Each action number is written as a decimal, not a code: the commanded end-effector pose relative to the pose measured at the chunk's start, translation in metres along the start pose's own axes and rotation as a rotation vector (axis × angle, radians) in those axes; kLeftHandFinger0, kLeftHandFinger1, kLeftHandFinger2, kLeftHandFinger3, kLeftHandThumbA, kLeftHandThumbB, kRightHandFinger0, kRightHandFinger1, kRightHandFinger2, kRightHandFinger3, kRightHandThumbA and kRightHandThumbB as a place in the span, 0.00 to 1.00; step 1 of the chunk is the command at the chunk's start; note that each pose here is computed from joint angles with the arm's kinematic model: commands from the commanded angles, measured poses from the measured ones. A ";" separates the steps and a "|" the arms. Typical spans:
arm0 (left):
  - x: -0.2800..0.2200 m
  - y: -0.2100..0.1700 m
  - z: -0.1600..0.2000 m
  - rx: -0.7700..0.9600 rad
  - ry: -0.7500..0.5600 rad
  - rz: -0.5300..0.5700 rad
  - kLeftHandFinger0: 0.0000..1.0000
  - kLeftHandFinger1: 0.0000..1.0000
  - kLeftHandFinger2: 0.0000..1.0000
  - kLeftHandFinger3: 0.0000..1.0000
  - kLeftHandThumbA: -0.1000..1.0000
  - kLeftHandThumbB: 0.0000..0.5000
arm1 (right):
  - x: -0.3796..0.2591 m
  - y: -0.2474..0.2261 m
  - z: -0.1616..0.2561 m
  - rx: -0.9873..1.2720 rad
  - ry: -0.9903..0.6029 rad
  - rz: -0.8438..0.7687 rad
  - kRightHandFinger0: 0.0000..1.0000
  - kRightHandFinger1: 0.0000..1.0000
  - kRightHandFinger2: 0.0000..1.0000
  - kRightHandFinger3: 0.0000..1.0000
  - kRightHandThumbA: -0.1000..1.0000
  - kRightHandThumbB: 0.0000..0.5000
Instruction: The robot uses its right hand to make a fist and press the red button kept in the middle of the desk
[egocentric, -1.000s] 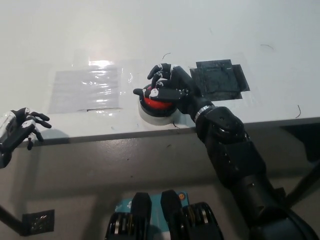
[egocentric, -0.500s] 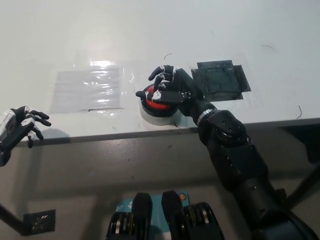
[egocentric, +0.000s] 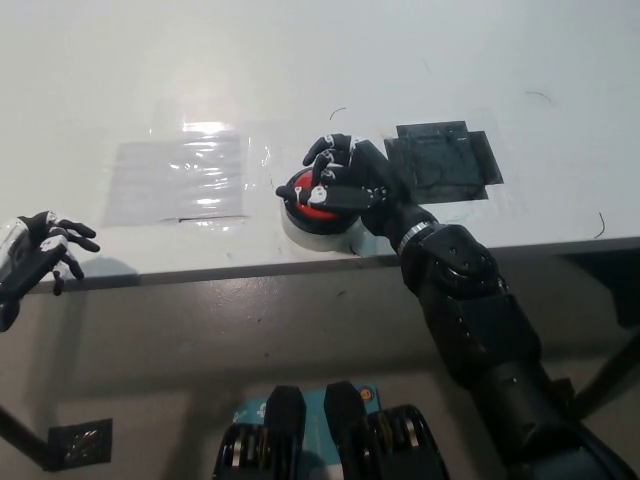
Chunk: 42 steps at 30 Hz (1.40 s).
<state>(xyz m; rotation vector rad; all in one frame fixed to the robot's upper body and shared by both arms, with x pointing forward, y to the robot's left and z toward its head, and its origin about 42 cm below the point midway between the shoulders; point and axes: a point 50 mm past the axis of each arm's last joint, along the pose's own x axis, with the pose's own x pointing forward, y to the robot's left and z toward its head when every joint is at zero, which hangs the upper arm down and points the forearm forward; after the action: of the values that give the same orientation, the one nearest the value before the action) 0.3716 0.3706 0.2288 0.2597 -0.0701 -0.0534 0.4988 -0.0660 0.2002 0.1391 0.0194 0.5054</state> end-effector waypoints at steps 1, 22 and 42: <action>0.000 0.012 0.016 0.032 -0.038 0.011 0.15 0.29 0.43 0.58 0.57 0.00 | -0.011 -0.002 -0.026 0.032 0.125 -0.004 0.00 0.00 0.23 0.38 1.00 0.78; -0.010 0.011 0.001 0.030 -0.013 0.010 0.19 0.30 0.45 0.59 0.58 0.00 | -0.010 -0.039 0.192 0.054 -0.349 -0.062 0.00 0.00 0.05 0.01 1.00 0.97; -0.018 0.017 -0.002 0.021 -0.008 0.032 0.20 0.31 0.44 0.59 0.59 0.00 | -0.172 -0.148 0.151 -0.095 -0.352 -0.315 0.02 0.11 0.26 0.32 1.00 0.75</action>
<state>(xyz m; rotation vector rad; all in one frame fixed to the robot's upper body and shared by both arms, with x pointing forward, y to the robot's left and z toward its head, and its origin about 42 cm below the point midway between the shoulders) 0.3569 0.3799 0.2127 0.2559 -0.0268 -0.0315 0.4441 -0.2743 0.3220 0.1144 -0.3106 0.1889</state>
